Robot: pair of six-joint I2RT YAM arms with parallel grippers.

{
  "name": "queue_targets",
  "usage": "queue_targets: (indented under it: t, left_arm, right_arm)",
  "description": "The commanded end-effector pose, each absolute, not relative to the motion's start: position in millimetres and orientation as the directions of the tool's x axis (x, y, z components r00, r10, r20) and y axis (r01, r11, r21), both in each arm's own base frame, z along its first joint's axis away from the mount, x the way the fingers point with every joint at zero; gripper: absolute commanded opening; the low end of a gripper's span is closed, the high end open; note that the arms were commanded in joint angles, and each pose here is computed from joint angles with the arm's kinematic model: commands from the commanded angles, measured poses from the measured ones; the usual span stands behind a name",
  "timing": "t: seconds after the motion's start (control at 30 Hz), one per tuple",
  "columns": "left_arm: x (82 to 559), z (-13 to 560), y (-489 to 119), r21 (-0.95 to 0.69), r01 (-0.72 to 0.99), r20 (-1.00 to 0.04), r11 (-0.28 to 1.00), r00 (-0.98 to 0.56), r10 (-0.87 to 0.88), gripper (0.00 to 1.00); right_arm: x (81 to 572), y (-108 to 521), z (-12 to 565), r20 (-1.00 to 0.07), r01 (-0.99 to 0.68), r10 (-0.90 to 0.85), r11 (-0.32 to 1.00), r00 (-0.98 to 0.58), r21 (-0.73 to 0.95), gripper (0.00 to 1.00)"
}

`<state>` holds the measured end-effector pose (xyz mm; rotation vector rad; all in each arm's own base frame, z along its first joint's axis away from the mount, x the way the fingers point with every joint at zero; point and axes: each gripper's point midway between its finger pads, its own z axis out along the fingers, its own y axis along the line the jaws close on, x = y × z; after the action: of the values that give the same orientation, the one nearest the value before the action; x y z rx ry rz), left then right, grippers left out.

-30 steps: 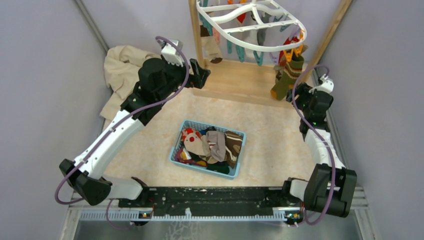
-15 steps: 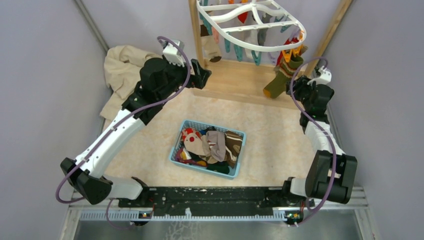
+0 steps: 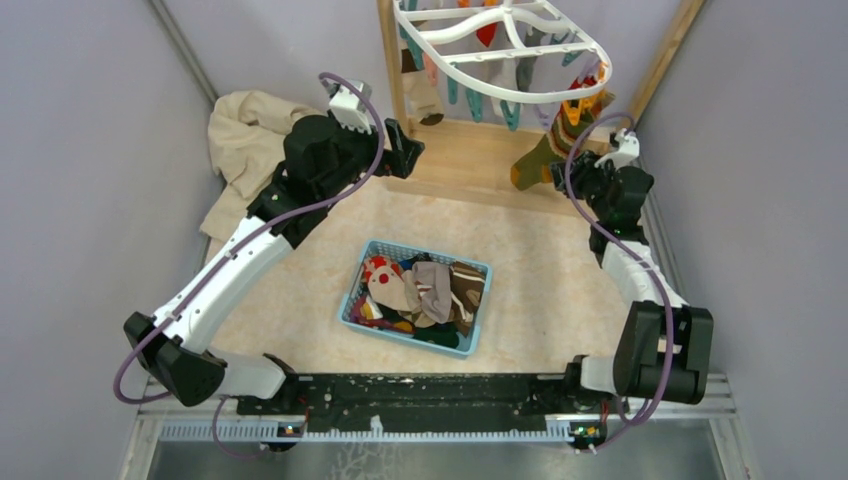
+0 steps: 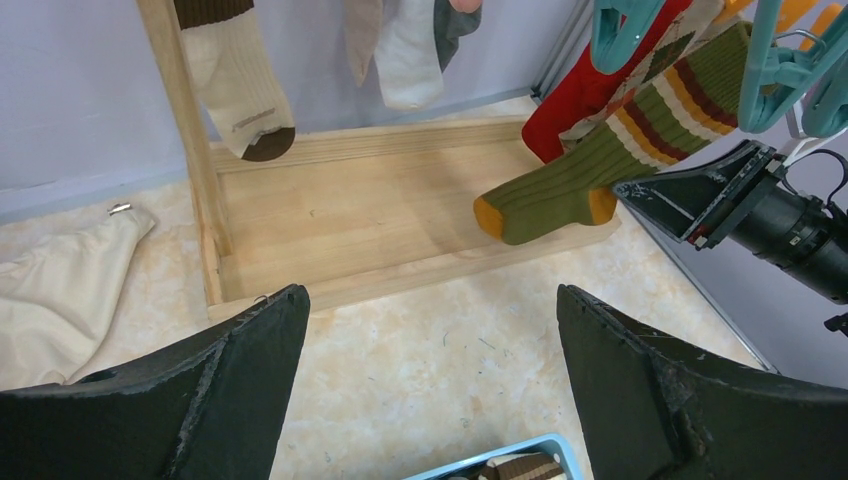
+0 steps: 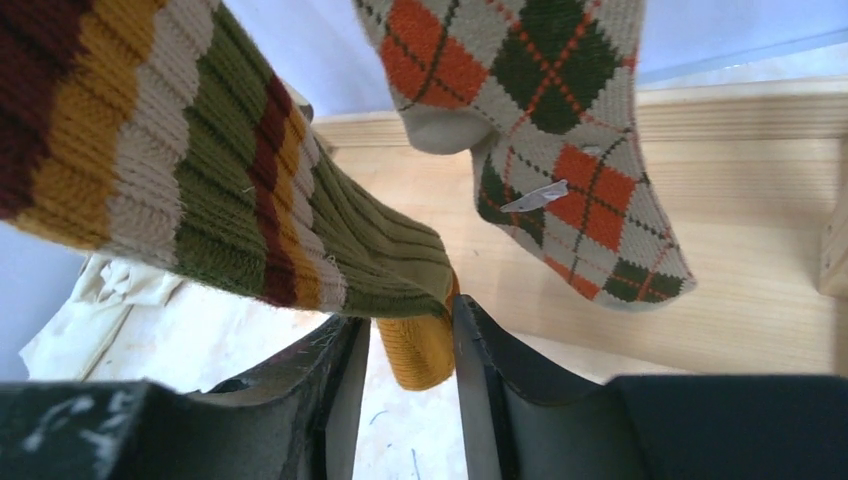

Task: Remove the socks clipped to the hanger
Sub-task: Remove the sock from the hanger.

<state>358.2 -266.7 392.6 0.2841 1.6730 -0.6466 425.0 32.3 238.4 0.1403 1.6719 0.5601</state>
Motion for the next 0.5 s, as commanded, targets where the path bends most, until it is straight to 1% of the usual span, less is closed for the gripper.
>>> queue_targets:
  t: [0.0,0.07,0.1,0.13,0.2,0.27,0.33,0.4,0.47]
  left_arm:
    - [355.3,404.8,-271.0,-0.264,0.546,-0.963,0.795,-0.194,-0.186,0.99]
    - [354.3,404.5,-270.7,-0.267,0.546,-0.962,0.794,-0.197,-0.188,0.99]
    - [354.1,403.6,-270.7,-0.269,0.546,-0.961,0.794,-0.2,-0.188,0.99]
    - [353.4,403.9,-270.5,-0.27,0.545,-0.961,0.793,-0.2,-0.19,0.99]
    - [352.9,404.1,-269.7,-0.271,0.545,-0.961,0.794,-0.2,-0.19,0.99]
    - [352.8,404.3,-269.8,-0.272,0.544,-0.961,0.794,-0.202,-0.191,0.99]
    - [352.4,406.8,-269.8,-0.272,0.547,-0.961,0.792,-0.199,-0.193,0.99]
    - [352.5,406.9,-270.9,-0.274,0.549,-0.96,0.79,-0.201,-0.193,0.99]
    - [353.3,406.5,-271.7,-0.273,0.55,-0.96,0.789,-0.202,-0.192,0.99]
  right_arm:
    - [423.0,48.4,273.5,-0.924,-0.317,0.366,0.869,-0.108,0.381,0.33]
    - [422.0,49.6,271.3,-0.924,-0.314,0.366,0.869,-0.114,0.383,0.29]
    - [421.9,49.1,269.4,-0.923,-0.305,0.367,0.871,-0.115,0.384,0.29]
    - [421.3,47.6,269.4,-0.924,-0.296,0.367,0.875,-0.111,0.383,0.31]
    - [419.8,46.9,269.7,-0.926,-0.294,0.364,0.879,-0.1,0.377,0.38]
    - [420.5,45.4,269.6,-0.928,-0.286,0.36,0.883,-0.096,0.372,0.51]
    - [422.3,43.0,267.7,-0.93,-0.272,0.353,0.89,-0.097,0.366,0.56]
    - [424.3,40.9,266.9,-0.933,-0.261,0.347,0.896,-0.097,0.36,0.56]
    - [426.7,40.1,266.5,-0.933,-0.257,0.345,0.897,-0.099,0.359,0.53]
